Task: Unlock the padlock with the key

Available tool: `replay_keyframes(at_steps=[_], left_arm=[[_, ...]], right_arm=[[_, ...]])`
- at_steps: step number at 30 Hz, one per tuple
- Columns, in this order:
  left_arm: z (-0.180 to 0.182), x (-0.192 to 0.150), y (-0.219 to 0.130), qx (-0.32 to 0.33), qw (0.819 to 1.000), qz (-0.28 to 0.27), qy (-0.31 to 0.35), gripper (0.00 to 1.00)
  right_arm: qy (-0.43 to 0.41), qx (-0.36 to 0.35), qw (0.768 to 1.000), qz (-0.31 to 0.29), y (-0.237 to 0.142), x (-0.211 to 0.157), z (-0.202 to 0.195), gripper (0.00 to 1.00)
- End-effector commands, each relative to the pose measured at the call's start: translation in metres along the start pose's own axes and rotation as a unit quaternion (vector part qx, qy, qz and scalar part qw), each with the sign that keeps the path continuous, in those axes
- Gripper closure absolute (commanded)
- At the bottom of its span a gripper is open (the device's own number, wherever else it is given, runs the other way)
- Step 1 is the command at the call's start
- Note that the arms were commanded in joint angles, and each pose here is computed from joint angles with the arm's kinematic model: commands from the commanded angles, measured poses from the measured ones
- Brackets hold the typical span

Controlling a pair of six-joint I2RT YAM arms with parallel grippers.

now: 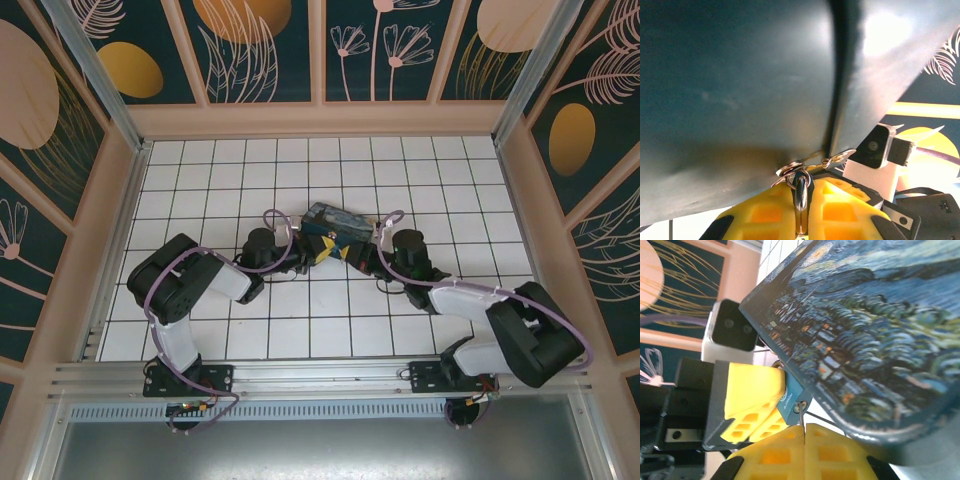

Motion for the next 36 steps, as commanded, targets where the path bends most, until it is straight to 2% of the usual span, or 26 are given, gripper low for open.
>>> replay_keyframes(at_steps=[1,5,11,13,16,18,22,25,33,36], left_arm=[[-0.024,-0.037,0.002,-0.039,0.994,0.093,0.038,1.00],[-0.024,-0.038,0.002,-0.039,0.994,0.095,0.040,1.00],[-0.024,-0.038,0.001,-0.039,0.994,0.096,0.040,1.00],[-0.025,-0.039,0.002,-0.040,0.994,0.096,0.041,1.00],[-0.026,-0.039,0.001,-0.041,0.993,0.099,0.043,1.00],[-0.026,-0.040,0.001,-0.041,0.993,0.101,0.044,1.00],[-0.030,-0.042,-0.001,-0.047,0.993,0.101,0.045,1.00],[-0.034,-0.042,-0.003,-0.054,0.993,0.100,0.044,1.00],[-0.042,-0.044,-0.007,-0.069,0.992,0.101,0.037,1.00],[-0.044,-0.045,-0.008,-0.072,0.992,0.101,0.038,1.00]], right_arm=[[0.003,0.116,0.993,-0.017,-0.001,0.018,0.046,1.00],[0.000,0.091,0.996,0.004,0.006,0.020,0.041,1.00],[-0.134,-0.034,0.990,0.017,0.011,0.032,0.027,1.00],[-0.161,-0.052,0.985,0.015,0.011,0.035,0.026,1.00],[-0.163,-0.041,0.986,0.018,0.013,0.035,0.028,1.00],[-0.146,-0.009,0.989,0.023,0.015,0.030,0.033,1.00],[-0.071,0.076,0.994,0.024,0.014,0.023,0.043,1.00],[-0.024,0.114,0.993,0.026,0.014,0.019,0.047,1.00],[0.049,0.168,0.984,0.034,0.013,0.018,0.056,1.00],[0.050,0.157,0.986,0.020,0.013,0.030,0.050,1.00]])
Point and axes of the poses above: each hand's point on the last joint's axis, 136 mm out from that joint toward the fingers, its own y axis out along the fingers, its own z axis along the line the jaws close on, x = y × z, the point moved 3 cm from there along -y, back along the fingers, and after that the axes turned 4 degrees about -y, right-handed, at the moved point
